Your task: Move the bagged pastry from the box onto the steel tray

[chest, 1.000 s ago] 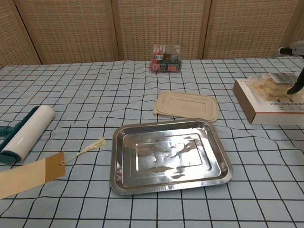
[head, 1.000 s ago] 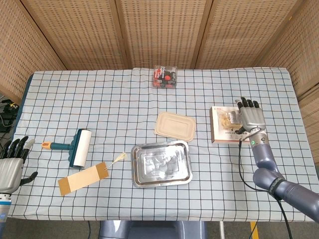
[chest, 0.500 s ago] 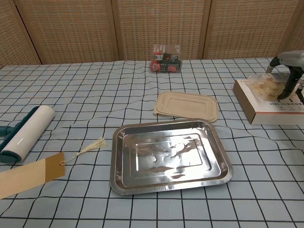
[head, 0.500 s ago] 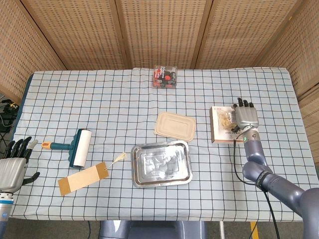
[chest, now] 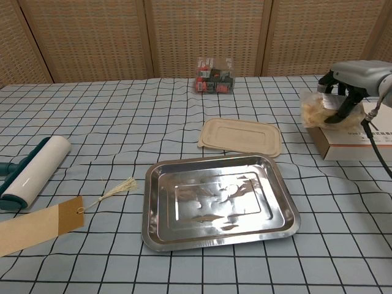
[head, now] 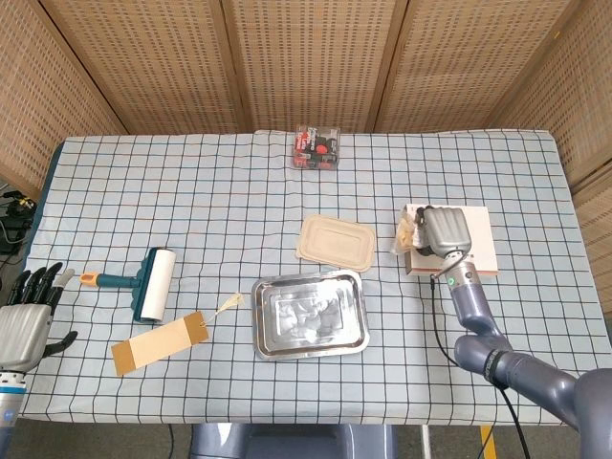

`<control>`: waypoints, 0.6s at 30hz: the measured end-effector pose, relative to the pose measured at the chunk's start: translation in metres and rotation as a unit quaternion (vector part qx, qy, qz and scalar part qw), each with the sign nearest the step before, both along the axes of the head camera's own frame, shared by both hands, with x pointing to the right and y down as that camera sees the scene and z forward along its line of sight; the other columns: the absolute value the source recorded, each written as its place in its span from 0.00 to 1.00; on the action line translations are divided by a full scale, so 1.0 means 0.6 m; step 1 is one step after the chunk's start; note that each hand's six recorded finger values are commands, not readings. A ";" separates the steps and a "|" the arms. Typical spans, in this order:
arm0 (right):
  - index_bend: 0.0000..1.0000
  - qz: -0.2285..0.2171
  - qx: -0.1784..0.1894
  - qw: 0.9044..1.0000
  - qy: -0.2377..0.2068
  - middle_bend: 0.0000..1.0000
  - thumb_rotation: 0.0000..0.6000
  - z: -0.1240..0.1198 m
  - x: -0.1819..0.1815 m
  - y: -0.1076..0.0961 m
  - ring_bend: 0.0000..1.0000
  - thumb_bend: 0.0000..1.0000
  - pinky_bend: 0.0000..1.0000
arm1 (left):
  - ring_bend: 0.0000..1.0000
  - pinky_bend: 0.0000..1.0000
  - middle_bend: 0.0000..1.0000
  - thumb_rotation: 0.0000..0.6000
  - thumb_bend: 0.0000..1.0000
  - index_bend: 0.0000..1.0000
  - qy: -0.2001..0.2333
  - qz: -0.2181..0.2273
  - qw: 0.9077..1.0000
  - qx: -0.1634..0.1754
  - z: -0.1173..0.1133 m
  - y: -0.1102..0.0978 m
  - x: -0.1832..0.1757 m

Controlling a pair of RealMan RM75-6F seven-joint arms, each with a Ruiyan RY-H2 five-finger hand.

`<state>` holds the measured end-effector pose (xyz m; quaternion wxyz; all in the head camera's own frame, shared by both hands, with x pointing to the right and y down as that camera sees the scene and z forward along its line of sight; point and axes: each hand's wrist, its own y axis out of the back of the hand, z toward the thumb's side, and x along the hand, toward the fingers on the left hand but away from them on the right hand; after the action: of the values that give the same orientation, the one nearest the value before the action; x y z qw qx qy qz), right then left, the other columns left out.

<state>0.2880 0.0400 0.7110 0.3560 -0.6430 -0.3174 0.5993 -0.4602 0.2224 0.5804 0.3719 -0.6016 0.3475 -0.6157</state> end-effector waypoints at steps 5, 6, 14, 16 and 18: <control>0.66 -0.044 0.009 0.998 -0.051 0.55 1.00 -0.035 -0.078 0.034 0.56 0.47 0.62 | 0.00 0.00 0.00 1.00 0.20 0.00 0.003 0.000 1.000 -0.001 -0.001 0.001 0.000; 0.66 -0.057 0.011 0.996 -0.064 0.55 1.00 -0.046 -0.100 0.045 0.56 0.47 0.62 | 0.00 0.00 0.00 1.00 0.20 0.00 0.004 0.000 1.000 -0.002 -0.001 0.002 0.000; 0.66 -0.138 0.019 0.983 -0.120 0.54 1.00 -0.098 -0.241 0.118 0.56 0.47 0.61 | 0.00 0.00 0.00 1.00 0.20 0.00 0.010 -0.003 1.000 -0.008 0.001 0.003 -0.003; 0.66 -0.147 0.016 0.980 -0.131 0.54 1.00 -0.098 -0.269 0.134 0.56 0.47 0.61 | 0.00 0.00 0.00 1.00 0.20 0.00 0.011 -0.006 1.000 -0.010 0.002 0.002 -0.005; 0.65 -0.151 0.010 0.978 -0.142 0.54 1.00 -0.094 -0.293 0.147 0.56 0.47 0.61 | 0.00 0.00 0.00 1.00 0.20 0.00 0.013 -0.009 1.000 -0.011 0.002 0.002 -0.008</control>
<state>0.1119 0.1284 0.6548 0.3998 -0.7587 -0.2699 0.4378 -0.4647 0.2235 0.5817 0.3556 -0.6104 0.3508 -0.6147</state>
